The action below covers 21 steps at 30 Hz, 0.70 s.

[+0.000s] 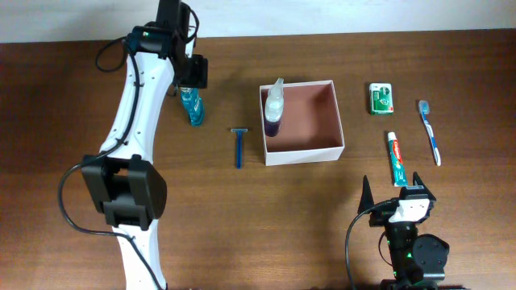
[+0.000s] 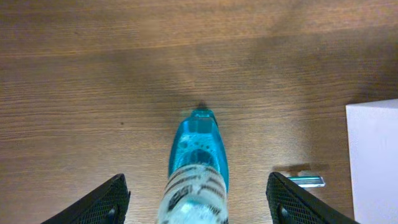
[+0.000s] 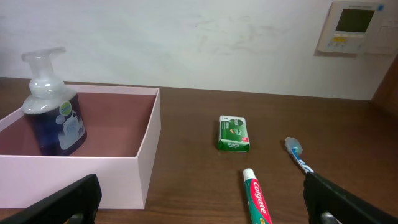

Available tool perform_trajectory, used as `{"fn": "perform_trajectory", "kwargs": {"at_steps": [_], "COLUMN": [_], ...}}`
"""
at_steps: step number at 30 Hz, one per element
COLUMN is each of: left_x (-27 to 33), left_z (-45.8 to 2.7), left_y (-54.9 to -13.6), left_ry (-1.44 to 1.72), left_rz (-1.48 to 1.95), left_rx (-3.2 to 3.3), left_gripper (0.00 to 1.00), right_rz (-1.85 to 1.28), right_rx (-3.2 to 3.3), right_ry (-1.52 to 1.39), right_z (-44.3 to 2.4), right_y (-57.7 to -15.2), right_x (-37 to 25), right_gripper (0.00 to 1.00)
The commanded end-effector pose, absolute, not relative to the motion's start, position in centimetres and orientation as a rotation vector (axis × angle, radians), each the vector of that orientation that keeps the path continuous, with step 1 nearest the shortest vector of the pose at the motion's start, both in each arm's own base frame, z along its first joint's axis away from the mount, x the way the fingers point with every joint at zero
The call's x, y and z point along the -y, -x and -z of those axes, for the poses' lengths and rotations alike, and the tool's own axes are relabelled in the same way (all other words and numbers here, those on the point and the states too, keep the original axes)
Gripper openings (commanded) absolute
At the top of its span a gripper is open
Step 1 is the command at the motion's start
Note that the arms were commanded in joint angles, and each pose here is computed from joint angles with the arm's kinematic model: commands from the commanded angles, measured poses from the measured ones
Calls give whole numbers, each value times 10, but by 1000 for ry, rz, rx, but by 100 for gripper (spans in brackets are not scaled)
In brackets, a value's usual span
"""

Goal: Pack container
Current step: 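Move the left gripper back over the blue Listerine bottle, then lower the left gripper and grasp the Listerine bottle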

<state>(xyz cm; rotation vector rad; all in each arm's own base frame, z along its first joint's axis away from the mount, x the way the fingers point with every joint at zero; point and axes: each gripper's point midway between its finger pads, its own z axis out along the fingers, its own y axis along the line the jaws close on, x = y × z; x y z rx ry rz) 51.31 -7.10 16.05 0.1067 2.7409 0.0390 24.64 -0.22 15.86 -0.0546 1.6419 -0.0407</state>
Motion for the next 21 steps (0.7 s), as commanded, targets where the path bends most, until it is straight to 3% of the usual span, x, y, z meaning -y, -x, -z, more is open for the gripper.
{"fn": "perform_trajectory", "kwargs": {"at_steps": [1, 21], "left_x": [78, 80], "left_z": [-138, -111], "left_y": [-516, -510], "left_ry": [-146, -159], "left_rz": [-2, -13], "left_rx": [-2786, -2861], "left_gripper": [73, 72], "right_rz": [33, 33], "right_rx": [-1640, -1640], "right_ry": [68, 68], "right_z": [-158, -158], "right_y": [-246, -246], "right_x": [0, 0], "right_gripper": [99, 99]}}
